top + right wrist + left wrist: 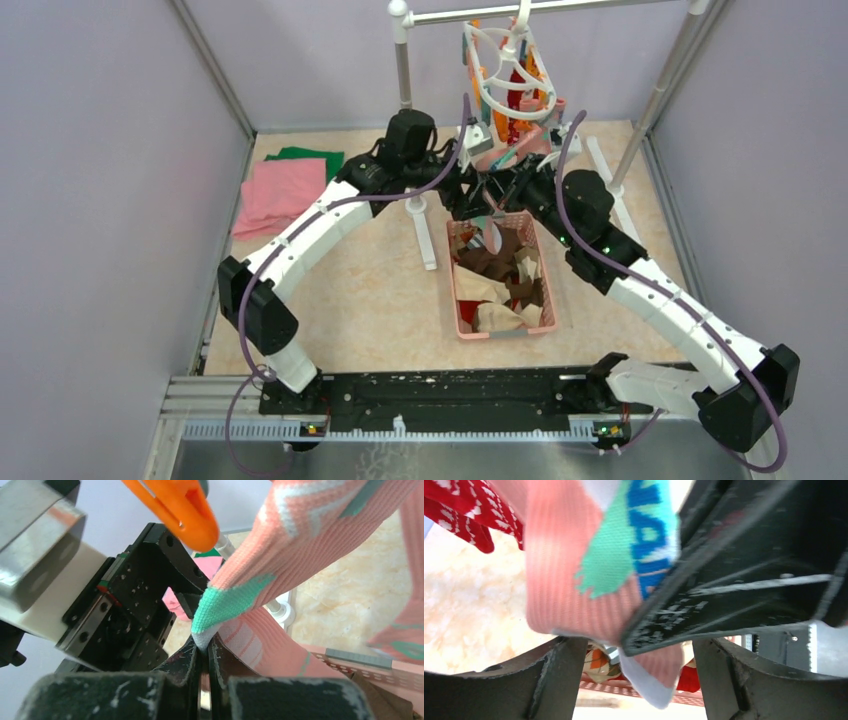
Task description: Remove the socks clipped to the hanger
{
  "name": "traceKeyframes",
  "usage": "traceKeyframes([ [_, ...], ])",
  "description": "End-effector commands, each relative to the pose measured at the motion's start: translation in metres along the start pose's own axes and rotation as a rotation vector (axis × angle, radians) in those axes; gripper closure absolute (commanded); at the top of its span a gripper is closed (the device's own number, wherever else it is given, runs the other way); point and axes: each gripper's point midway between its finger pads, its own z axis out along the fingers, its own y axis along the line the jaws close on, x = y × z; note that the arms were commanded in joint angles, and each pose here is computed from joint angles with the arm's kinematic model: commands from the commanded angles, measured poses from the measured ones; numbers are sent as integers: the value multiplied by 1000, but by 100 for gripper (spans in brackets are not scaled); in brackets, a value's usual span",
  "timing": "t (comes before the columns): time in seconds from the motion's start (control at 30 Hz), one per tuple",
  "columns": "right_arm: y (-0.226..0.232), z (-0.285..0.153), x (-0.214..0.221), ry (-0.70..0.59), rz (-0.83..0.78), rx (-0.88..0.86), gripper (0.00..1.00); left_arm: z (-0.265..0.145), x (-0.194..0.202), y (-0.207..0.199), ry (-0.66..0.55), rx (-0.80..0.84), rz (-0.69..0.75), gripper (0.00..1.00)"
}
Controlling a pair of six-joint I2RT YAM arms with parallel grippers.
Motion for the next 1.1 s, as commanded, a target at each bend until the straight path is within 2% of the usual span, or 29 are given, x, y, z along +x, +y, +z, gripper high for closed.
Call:
traceKeyframes([
  [0.0,26,-7,-28,-50,39,-53,94,-1,-11,26,-18,-113,65,31],
  [0.17,21,-15,-25,-18,40,-25,73,-3,-6,23,-11,-104,70,83],
  [0.23,13,-18,-28,-12,39,-13,61,-5,-4,17,-6,-75,62,97],
  [0.27,9,-22,-31,-16,41,-13,53,-6,-3,13,-2,-51,53,100],
  [0.3,4,-27,-36,-25,44,-15,42,-7,-2,8,-3,-20,45,100],
  [0.37,-12,-37,-52,-70,41,-28,31,-12,-2,-10,-15,81,20,100],
  [0.43,-20,-47,-70,-119,21,-82,27,-20,-4,-28,-32,200,-18,100],
  [0.53,-19,-57,-81,-112,-13,-214,21,-36,-9,-51,-56,361,-95,100],
  [0.7,-17,-53,-92,-101,15,-375,20,-66,-19,-67,-95,539,-212,95],
  [0.87,9,-53,-119,-168,23,-549,21,-73,-20,-66,-112,558,-255,94],
  [1.07,18,-43,-127,-173,64,-609,25,-77,-21,-69,-117,619,-300,96],
])
